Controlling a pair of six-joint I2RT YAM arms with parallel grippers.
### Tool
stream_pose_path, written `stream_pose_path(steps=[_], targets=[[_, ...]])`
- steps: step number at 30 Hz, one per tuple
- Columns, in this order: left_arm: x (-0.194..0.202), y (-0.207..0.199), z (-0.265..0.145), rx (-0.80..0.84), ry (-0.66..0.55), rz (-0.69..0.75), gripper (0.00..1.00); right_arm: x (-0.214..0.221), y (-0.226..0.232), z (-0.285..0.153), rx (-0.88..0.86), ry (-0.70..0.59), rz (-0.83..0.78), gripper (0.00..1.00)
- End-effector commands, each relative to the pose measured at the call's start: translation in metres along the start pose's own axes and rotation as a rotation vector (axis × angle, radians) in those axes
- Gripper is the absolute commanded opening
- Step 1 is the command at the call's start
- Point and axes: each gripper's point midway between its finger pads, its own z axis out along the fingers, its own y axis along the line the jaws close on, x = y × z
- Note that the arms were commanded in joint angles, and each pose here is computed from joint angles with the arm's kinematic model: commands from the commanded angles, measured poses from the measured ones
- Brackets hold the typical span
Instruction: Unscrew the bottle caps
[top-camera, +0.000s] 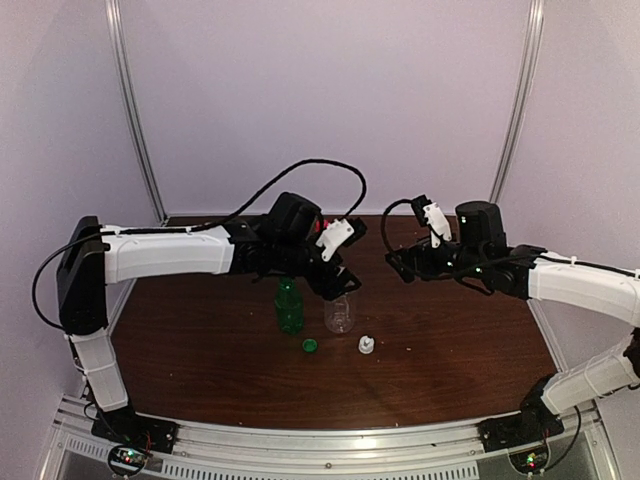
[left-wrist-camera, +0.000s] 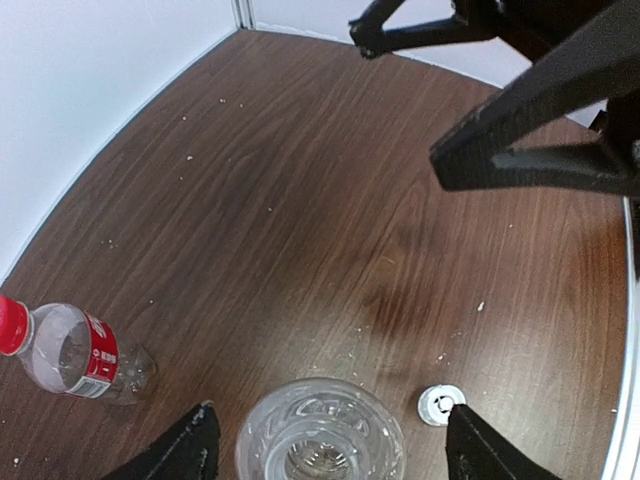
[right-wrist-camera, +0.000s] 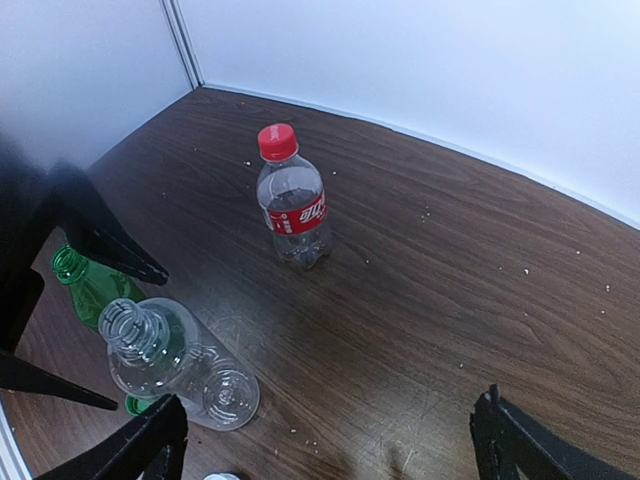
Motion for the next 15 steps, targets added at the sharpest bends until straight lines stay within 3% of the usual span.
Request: stream_pose_path(steps=[1,9,15], targets=[[-0.059,0.016,-0.044,0.001,-0.189,-0.046,0.81,-0.001,-0.007,-0.006,0.030,-0.018,0.012,1.00],[-0.073,0.073,-0.067,-0.128,-0.243,-0.120,0.86,0.000,-0.008,-0.007,0.033,-0.023,0.017,1.00],[-0.072,0.116,-0.056,-0.221,-0.210,-0.136,0.87,0.000,-0.007,-0.006,0.023,-0.023,0.015,1.00]])
